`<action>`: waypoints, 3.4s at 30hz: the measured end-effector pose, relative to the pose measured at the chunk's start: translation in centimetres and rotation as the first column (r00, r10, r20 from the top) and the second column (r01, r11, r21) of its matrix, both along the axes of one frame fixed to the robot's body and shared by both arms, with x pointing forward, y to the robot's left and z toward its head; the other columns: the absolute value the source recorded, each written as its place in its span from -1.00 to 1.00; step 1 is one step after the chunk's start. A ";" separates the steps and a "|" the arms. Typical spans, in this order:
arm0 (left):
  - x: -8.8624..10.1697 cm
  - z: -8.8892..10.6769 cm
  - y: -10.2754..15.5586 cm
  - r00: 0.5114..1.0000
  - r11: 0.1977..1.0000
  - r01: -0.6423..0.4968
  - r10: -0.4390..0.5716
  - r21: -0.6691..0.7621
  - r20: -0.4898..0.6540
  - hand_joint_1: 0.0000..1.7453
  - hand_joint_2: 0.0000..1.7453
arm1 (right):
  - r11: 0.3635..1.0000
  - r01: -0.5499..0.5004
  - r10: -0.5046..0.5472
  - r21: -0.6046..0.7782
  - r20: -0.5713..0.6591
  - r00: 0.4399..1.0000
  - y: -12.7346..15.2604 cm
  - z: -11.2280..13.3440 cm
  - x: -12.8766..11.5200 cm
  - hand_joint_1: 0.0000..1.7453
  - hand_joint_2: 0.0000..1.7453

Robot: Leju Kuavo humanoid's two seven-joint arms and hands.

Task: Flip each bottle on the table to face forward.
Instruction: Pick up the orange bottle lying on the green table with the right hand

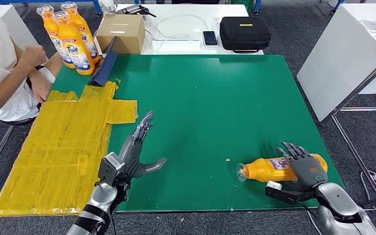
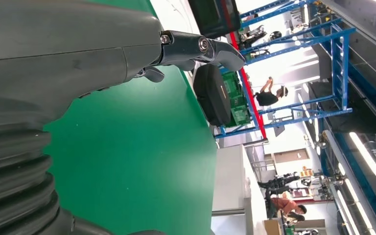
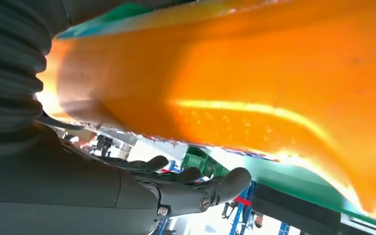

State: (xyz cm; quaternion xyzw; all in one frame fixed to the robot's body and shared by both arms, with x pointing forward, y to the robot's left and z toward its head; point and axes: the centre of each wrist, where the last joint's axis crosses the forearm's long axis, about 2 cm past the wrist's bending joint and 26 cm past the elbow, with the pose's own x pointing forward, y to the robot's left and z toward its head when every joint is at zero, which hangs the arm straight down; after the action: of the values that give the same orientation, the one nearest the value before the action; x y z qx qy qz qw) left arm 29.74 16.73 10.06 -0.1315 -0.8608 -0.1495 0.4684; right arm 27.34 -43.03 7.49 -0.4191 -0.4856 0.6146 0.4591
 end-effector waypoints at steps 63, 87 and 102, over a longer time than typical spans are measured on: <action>-0.2 0.1 -3.2 0.989 0.993 0.118 -0.119 -0.018 -0.086 -1.00 1.00 | 0.698 -0.140 -0.167 0.702 0.350 0.922 14.5 2.8 4.8 1.00 1.00; 0.6 1.7 -5.5 0.970 0.976 0.208 -0.214 -0.056 -0.117 -1.00 1.00 | -0.019 -0.236 -0.099 0.972 0.233 0.968 26.5 4.7 2.9 1.00 1.00; 0.9 2.0 -5.4 0.972 0.978 0.199 -0.205 -0.064 -0.113 -1.00 1.00 | 0.107 -0.147 0.136 0.983 0.132 0.982 32.3 1.8 1.0 1.00 1.00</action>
State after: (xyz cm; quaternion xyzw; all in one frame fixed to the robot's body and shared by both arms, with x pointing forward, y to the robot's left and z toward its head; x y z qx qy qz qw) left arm 30.69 11.28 12.08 -0.2393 -0.8172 -0.1656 0.4975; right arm 28.37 -10.70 9.33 0.0355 -0.8097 0.1779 0.5581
